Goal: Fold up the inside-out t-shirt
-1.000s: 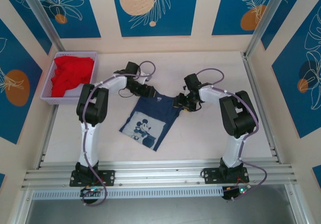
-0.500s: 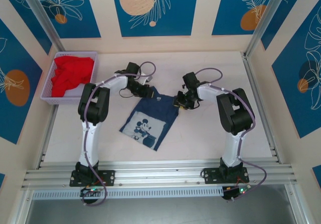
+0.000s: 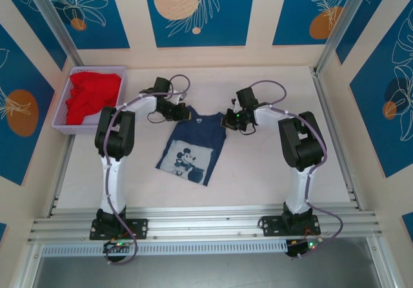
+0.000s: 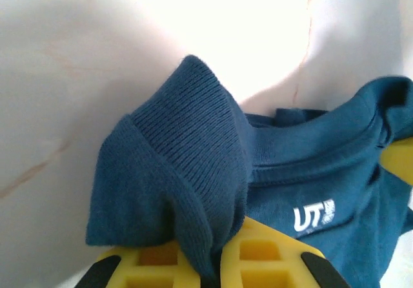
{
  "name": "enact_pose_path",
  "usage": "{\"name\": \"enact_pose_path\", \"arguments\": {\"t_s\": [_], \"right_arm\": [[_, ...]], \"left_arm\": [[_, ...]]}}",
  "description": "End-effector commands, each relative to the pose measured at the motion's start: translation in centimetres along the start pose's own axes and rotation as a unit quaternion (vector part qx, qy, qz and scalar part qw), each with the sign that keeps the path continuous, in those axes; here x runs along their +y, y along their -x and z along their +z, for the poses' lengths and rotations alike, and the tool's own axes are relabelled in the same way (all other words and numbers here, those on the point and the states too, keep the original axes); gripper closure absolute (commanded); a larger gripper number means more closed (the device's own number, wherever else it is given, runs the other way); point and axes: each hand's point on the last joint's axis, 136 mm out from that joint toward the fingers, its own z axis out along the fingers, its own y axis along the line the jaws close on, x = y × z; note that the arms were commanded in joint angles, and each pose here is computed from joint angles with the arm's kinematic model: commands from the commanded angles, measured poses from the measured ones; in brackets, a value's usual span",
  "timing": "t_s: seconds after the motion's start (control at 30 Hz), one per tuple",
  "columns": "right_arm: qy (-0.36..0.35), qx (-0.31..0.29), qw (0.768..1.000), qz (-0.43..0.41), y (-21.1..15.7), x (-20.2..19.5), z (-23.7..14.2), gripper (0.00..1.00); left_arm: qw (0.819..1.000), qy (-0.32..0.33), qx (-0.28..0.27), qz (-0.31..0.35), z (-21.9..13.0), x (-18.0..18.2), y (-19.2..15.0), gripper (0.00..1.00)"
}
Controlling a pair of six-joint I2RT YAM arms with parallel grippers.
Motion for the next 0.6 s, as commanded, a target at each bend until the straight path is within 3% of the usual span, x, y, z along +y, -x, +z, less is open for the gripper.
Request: {"name": "enact_pose_path", "arguments": {"t_s": [0.0, 0.33, 0.57], "right_arm": [[0.052, -0.053, 0.996, -0.047, 3.1, 3.1, -3.7, 1.0], [0.071, -0.07, 0.992, -0.077, 6.2, 4.7, -3.3, 1.0], [0.094, -0.152, 0.974, -0.137, 13.6, 9.6, -8.9, 1.0]], "left_arm": [[0.997, -0.025, -0.068, 0.002, -4.0, -1.9, 3.2, 1.0], [0.995, -0.03, -0.1, -0.002, -3.8, -2.1, 6.0, 1.0], [0.98, -0.026, -0.189, 0.052, -9.2, -6.5, 13.2, 1.0]]}}
